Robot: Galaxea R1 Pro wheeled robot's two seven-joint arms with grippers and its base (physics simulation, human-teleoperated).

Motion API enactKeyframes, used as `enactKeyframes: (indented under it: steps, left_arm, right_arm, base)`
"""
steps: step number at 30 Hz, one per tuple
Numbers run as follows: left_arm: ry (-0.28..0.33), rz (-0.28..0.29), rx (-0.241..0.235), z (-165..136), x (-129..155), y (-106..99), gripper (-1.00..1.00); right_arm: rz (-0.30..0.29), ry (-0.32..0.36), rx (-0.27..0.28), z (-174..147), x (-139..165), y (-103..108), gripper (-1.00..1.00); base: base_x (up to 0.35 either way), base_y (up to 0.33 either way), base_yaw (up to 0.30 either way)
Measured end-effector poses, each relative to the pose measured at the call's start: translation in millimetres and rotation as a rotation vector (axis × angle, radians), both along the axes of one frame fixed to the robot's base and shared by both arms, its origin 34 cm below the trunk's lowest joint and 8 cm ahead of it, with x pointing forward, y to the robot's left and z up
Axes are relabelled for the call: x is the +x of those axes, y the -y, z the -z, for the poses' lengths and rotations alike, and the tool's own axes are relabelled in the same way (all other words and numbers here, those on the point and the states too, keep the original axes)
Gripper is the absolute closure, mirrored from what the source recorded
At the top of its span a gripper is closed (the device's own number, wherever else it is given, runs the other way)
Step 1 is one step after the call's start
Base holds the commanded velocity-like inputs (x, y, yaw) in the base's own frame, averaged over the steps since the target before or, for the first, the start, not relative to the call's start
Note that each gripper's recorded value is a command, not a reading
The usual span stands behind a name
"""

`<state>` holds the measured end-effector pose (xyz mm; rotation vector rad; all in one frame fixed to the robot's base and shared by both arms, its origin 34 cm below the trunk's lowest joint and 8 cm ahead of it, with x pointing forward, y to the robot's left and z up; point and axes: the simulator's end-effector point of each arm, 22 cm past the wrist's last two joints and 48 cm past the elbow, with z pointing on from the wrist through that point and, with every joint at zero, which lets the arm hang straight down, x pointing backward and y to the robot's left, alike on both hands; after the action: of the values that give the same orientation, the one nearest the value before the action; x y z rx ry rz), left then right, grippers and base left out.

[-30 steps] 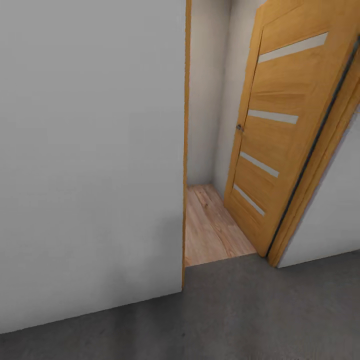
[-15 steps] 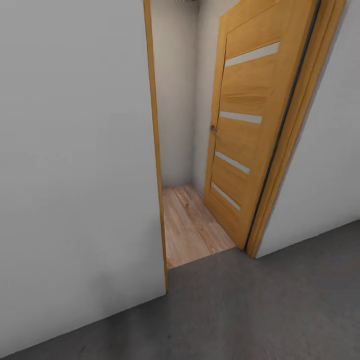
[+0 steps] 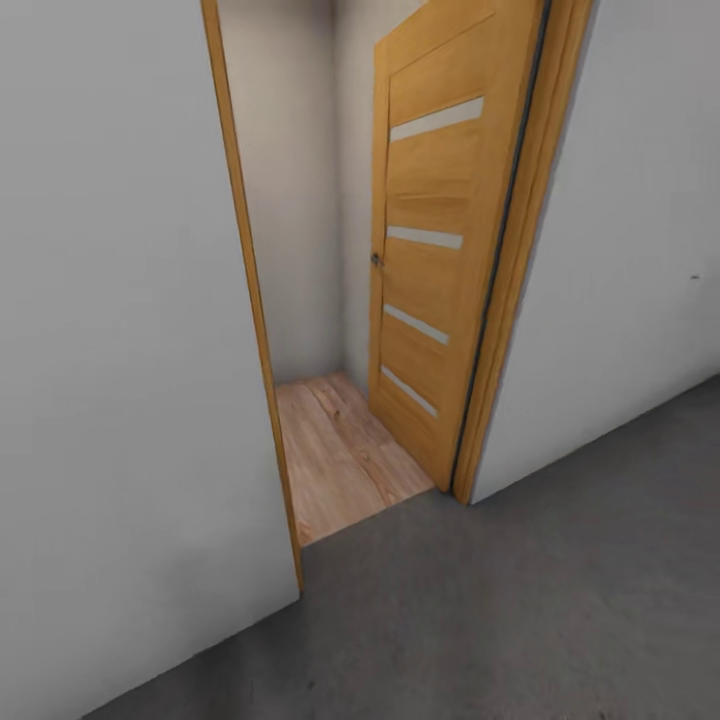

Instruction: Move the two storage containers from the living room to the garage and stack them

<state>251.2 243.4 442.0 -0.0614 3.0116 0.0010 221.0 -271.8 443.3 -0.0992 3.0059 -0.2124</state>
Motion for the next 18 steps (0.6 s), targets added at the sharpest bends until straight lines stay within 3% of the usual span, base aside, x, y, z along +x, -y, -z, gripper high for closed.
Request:
enactKeyframes:
  steps: [18]
  left_arm:
    - [0.015,0.001,0.000,-1.7,5.8,0.2,-1.00]
  right_arm:
    - [-0.001,0.014,0.000,-1.2,5.4,-0.1,-1.00]
  base:
    - [0.000,0.000,-0.274]
